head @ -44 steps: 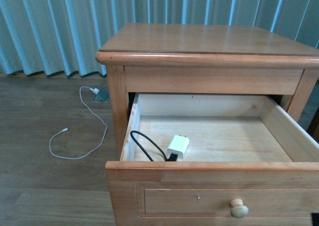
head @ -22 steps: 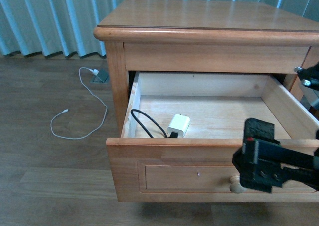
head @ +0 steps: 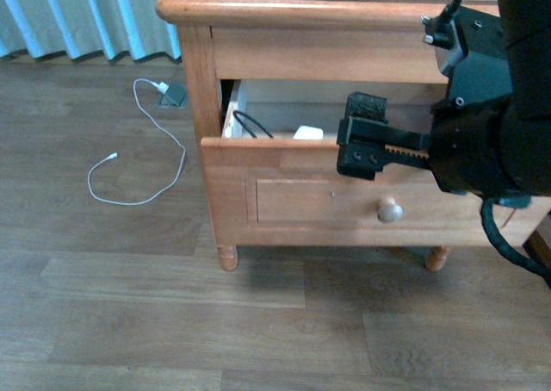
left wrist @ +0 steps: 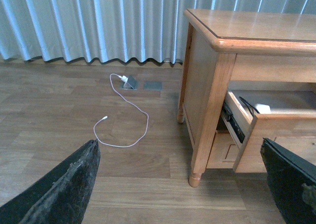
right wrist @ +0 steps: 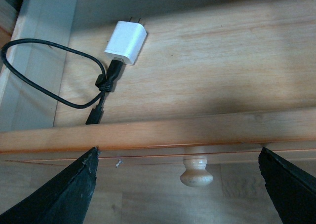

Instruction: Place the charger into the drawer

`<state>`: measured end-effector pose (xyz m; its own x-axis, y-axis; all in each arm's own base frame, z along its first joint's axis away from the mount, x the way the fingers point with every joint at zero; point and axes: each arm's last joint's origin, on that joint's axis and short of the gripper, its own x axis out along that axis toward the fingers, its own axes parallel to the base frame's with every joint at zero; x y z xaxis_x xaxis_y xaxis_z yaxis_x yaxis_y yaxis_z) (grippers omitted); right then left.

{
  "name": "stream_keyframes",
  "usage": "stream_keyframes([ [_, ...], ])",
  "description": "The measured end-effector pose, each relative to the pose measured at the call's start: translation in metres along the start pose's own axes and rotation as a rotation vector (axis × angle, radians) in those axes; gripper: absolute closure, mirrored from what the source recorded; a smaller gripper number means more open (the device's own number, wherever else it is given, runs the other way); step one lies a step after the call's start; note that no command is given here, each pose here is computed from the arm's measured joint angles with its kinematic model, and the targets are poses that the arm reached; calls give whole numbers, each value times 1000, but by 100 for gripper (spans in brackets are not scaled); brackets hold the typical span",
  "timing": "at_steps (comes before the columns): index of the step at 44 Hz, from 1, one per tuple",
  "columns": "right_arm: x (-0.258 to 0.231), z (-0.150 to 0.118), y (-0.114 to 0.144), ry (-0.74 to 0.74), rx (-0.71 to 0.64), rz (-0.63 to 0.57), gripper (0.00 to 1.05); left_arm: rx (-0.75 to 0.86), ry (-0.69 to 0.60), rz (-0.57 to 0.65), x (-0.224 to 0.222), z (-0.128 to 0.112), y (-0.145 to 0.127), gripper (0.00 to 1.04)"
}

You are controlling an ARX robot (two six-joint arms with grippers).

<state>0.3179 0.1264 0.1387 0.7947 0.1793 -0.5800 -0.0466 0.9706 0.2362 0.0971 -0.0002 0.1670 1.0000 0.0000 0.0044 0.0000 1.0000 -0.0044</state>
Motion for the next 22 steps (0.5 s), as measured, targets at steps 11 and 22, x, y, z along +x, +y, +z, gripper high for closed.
stream_keyframes([
  [11, 52, 9, 6, -132, -121, 52, 8, 0, 0, 0, 0, 0, 0, 6],
  [22, 91, 19, 7, -235, -210, 11, 8, 0, 0, 0, 0, 0, 0, 6],
])
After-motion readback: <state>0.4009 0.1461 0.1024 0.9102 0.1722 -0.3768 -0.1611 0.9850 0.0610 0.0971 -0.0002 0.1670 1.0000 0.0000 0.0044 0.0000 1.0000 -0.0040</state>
